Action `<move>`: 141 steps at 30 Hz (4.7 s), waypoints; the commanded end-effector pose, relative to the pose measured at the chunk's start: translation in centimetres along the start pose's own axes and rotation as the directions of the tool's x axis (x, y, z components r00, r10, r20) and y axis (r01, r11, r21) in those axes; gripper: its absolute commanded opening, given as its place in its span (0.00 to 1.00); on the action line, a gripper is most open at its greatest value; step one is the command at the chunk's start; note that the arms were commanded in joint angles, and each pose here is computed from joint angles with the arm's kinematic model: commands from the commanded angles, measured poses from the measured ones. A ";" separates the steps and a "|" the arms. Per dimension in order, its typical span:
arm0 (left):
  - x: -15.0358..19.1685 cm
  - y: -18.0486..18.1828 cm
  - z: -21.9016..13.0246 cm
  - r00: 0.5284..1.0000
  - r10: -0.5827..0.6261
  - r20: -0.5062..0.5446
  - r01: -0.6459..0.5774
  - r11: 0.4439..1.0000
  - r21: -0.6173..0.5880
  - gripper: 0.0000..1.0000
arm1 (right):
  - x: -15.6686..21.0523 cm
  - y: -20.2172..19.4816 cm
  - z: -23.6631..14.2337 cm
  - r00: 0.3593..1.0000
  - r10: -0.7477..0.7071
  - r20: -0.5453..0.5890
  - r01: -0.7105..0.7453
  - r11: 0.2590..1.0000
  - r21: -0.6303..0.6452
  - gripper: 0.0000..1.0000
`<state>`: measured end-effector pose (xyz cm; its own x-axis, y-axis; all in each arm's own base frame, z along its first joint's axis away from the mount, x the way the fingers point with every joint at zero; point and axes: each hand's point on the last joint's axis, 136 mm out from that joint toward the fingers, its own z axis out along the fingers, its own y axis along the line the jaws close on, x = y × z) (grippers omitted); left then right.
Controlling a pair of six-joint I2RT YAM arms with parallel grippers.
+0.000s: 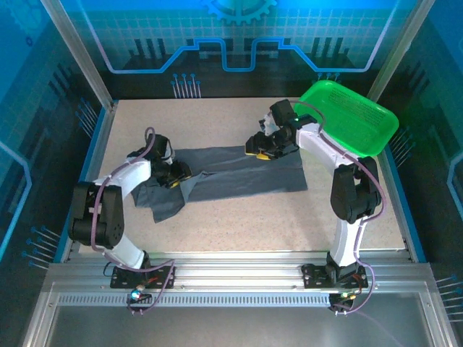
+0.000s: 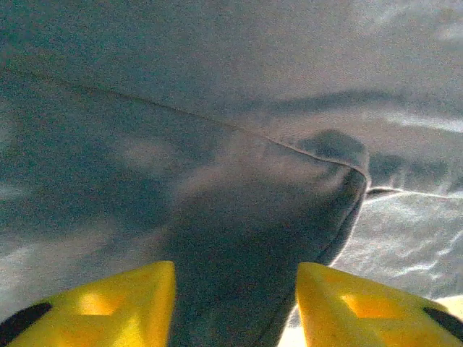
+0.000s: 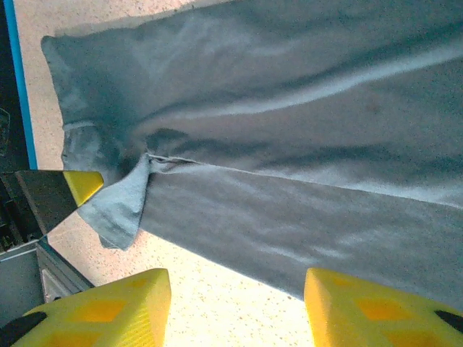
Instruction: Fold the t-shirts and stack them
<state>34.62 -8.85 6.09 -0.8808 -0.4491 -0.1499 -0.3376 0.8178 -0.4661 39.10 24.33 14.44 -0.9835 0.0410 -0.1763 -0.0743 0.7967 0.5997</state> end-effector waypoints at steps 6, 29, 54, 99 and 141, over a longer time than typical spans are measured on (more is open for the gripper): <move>6.9 -3.3 2.8 0.983 0.099 -0.152 -0.089 0.993 0.072 0.36 | 0.3 1.2 -0.9 1.000 -0.016 0.016 0.017 0.999 -0.027 0.52; -2.2 13.7 -5.6 0.910 -0.351 0.219 0.386 0.911 -0.143 0.47 | 4.6 10.3 2.4 0.967 -0.252 -0.047 0.232 0.939 -0.253 0.52; -1.8 13.0 -3.5 0.945 -0.286 0.158 0.299 0.952 -0.064 0.17 | 4.5 9.8 3.2 0.967 -0.243 -0.073 0.221 0.947 -0.233 0.53; -14.8 14.5 -3.8 0.911 -0.335 0.242 0.394 0.881 -0.263 0.31 | 2.8 2.4 0.6 0.993 -0.117 -0.008 0.116 0.991 -0.063 0.47; -20.7 -13.9 16.5 0.945 -0.326 0.014 0.314 0.921 0.232 0.33 | 18.5 -9.2 6.7 0.900 0.179 -0.398 0.088 0.818 0.568 0.21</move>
<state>62.98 -12.21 3.13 -0.6490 -0.7583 -0.0622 -0.5596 0.5312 -0.6361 24.80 19.08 1.40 -0.9713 -0.1422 0.1910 -0.1574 0.9852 -0.0672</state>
